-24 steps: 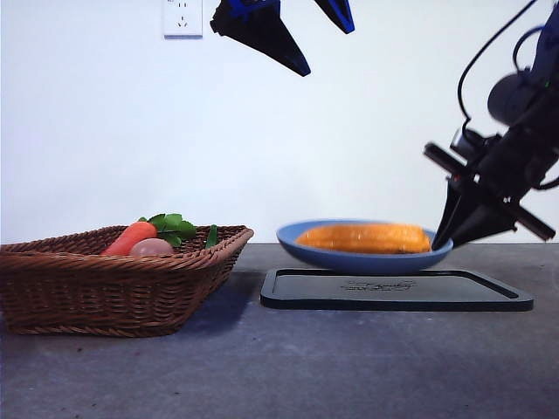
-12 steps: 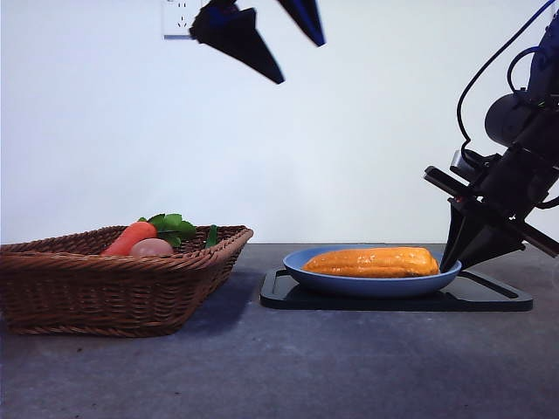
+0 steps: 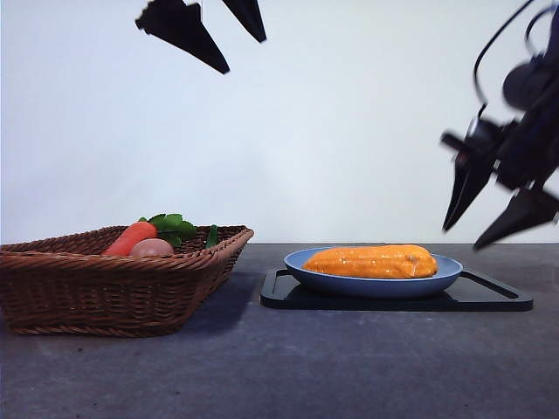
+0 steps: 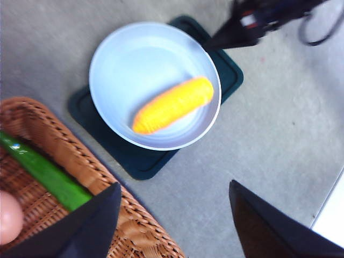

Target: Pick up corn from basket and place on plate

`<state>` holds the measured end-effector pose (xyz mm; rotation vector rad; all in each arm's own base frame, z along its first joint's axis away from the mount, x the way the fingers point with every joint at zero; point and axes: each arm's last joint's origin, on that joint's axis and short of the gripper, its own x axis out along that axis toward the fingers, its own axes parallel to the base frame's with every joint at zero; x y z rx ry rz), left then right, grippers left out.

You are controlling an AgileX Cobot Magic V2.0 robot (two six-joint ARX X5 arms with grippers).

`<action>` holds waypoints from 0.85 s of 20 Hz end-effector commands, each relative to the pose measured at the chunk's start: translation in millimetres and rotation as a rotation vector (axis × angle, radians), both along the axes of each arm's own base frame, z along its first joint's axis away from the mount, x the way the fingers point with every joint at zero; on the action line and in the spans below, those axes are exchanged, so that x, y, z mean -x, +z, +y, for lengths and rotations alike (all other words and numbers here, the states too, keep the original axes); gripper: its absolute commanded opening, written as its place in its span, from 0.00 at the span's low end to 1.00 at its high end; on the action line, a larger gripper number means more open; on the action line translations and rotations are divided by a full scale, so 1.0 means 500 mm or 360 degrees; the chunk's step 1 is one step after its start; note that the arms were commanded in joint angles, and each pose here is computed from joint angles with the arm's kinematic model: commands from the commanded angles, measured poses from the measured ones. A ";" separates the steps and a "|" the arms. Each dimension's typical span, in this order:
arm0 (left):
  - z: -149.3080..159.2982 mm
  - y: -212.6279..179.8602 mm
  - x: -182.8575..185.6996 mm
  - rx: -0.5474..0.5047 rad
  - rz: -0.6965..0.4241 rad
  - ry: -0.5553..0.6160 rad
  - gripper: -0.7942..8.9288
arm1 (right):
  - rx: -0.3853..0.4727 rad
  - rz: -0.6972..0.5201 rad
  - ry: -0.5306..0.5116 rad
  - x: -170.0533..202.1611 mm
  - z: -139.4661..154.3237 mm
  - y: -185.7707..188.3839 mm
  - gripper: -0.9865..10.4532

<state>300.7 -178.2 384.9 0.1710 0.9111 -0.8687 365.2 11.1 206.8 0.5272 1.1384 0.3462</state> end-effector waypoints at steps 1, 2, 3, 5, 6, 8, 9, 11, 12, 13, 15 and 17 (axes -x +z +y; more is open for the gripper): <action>0.003 0.020 -0.001 0.0037 -0.0047 0.0015 0.42 | 0.0042 -0.0107 0.0030 0.022 -0.015 0.061 0.29; 0.004 0.023 0.001 0.0041 -0.0052 0.0016 0.42 | 0.0063 -0.0141 0.0030 0.039 -0.019 0.087 0.29; 0.005 0.024 0.002 0.0043 -0.0054 0.0016 0.42 | 0.0088 -0.0193 0.0038 0.062 -0.021 0.120 0.29; 0.007 0.030 0.007 0.0049 -0.0060 0.0019 0.42 | 0.0119 -0.0314 0.0073 0.113 -0.019 0.185 0.29; 0.008 0.032 0.009 0.0052 -0.0065 0.0020 0.41 | 0.0124 -0.0371 0.0095 0.138 -0.017 0.212 0.29; 0.012 0.039 0.016 0.0067 -0.0067 0.0034 0.40 | 0.0149 -0.0489 0.0174 0.199 -0.005 0.266 0.29; 0.014 0.043 0.019 0.0072 -0.0069 0.0038 0.38 | 0.0149 -0.0536 0.0237 0.233 0.007 0.288 0.28; 0.018 0.047 0.027 0.0067 -0.0057 0.0040 0.31 | 0.0160 -0.0590 0.0351 0.288 0.028 0.316 0.26; 0.020 0.048 0.030 0.0059 -0.0042 0.0040 0.26 | 0.0163 -0.0599 0.0392 0.305 0.035 0.323 0.24; 0.021 0.046 0.033 0.0045 -0.0017 0.0041 0.20 | 0.0169 -0.0605 0.0449 0.325 0.043 0.328 0.19; 0.023 0.042 0.037 0.0020 0.0026 0.0041 0.09 | 0.0183 -0.0608 0.0567 0.348 0.058 0.332 0.10; 0.024 0.040 0.040 0.0006 0.0050 0.0037 0.09 | 0.0193 -0.0601 0.0673 0.357 0.072 0.329 0.09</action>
